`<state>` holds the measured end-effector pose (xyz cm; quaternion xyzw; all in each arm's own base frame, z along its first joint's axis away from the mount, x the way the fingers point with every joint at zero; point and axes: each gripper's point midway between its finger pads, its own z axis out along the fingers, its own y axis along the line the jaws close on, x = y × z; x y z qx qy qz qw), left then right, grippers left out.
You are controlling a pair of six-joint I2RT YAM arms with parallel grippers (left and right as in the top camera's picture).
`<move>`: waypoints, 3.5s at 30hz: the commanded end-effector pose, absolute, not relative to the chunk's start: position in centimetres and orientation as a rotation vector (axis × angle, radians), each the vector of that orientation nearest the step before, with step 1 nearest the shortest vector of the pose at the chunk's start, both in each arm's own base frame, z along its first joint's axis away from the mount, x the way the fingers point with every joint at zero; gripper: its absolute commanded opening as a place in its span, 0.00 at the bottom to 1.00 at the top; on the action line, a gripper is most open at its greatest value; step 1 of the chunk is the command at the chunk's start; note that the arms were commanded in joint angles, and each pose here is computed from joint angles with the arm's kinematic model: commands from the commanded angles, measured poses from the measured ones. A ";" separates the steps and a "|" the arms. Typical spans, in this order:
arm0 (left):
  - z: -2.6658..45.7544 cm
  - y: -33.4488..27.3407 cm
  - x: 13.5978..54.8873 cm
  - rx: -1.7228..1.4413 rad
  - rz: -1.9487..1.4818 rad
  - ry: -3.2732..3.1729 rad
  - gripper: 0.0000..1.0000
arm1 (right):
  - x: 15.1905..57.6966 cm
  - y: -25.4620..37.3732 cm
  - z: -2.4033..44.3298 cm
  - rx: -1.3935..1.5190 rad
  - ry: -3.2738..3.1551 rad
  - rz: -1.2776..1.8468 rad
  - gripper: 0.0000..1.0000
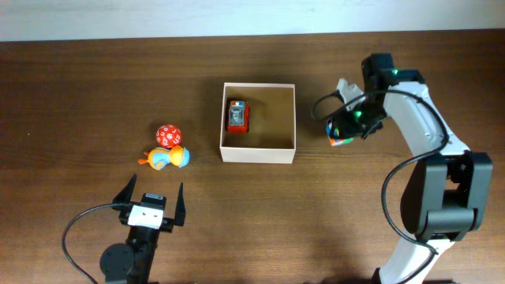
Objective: Pack container
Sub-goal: 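Lift the puzzle cube and carry it left into the box, then lower the cube beside the truck and open the right gripper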
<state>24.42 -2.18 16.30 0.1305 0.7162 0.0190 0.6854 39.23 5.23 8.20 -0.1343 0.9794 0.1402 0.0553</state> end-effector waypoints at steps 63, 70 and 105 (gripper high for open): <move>16.1 -2.2 24.4 0.303 0.052 1.603 0.99 | 47.4 20.4 9.5 0.004 2.667 -0.019 0.29; 16.1 -2.2 24.4 0.303 0.052 1.603 0.99 | 47.4 20.4 9.5 0.003 2.667 -0.019 0.43; 16.1 -2.2 24.4 0.303 0.052 1.603 0.99 | 47.1 24.8 9.9 -0.278 2.659 0.262 0.23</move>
